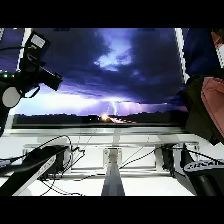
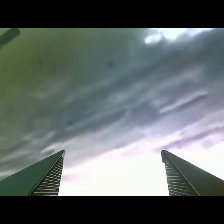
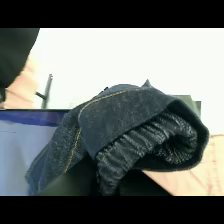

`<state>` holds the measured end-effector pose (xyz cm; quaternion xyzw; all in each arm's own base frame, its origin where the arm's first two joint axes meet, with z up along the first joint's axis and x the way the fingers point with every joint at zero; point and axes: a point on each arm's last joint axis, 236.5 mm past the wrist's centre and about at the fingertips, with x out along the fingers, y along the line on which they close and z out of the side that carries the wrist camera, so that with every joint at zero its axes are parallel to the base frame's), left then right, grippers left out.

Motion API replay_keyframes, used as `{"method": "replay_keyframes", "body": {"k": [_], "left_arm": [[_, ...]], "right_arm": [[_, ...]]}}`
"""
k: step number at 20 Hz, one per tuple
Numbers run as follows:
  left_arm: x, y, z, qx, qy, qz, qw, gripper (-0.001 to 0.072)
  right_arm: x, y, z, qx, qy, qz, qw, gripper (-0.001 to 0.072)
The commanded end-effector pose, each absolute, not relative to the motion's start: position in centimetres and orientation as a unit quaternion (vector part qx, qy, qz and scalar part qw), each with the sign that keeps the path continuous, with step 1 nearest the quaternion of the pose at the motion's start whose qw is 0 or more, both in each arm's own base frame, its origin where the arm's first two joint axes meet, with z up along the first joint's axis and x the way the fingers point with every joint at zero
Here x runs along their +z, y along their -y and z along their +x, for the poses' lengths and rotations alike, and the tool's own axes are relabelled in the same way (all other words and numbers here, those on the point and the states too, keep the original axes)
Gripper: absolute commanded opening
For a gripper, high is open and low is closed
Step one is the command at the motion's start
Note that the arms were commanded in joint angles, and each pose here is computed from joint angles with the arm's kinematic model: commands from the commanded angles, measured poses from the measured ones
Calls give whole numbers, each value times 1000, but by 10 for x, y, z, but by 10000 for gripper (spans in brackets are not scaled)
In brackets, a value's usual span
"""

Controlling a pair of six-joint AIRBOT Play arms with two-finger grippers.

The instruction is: Fold the clothes and pants, and hang the long-sleeved shirts on hangers.

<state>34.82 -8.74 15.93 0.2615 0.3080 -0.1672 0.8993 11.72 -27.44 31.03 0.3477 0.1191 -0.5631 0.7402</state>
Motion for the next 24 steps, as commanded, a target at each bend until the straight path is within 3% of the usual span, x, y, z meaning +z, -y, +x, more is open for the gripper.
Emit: {"method": "replay_keyframes", "body": {"k": [1,2,6,7,9,11,13,16,20,24], "left_arm": [[155,88,350,-168,-313,263,897,696],[155,88,350,-168,-313,263,897,696],[155,88,350,-168,-314,263,897,696],[155,88,350,-168,-314,263,897,696],[155,88,350,-168,-314,263,897,696],[155,88,350,-168,-314,263,897,696],[155,88,350,-168,-314,263,897,696],[155,88,350,-168,-314,263,897,697],[155,88,350,-168,-314,263,897,696],[155,88,350,-168,-314,263,897,696]], "right_arm": [[304,273,107,-574,-131,353,727,503],[303,274,107,-573,-132,354,727,668],[296,272,122,-546,-154,355,743,660],[294,270,134,-522,-165,355,758,596],[288,257,170,-451,-196,349,798,380],[284,229,221,-344,-239,316,851,29],[287,180,276,-206,-269,259,905,35],[280,88,331,-28,-314,138,939,35],[256,-32,352,161,-354,-46,920,35],[231,-85,354,231,-367,-199,879,35]]}}
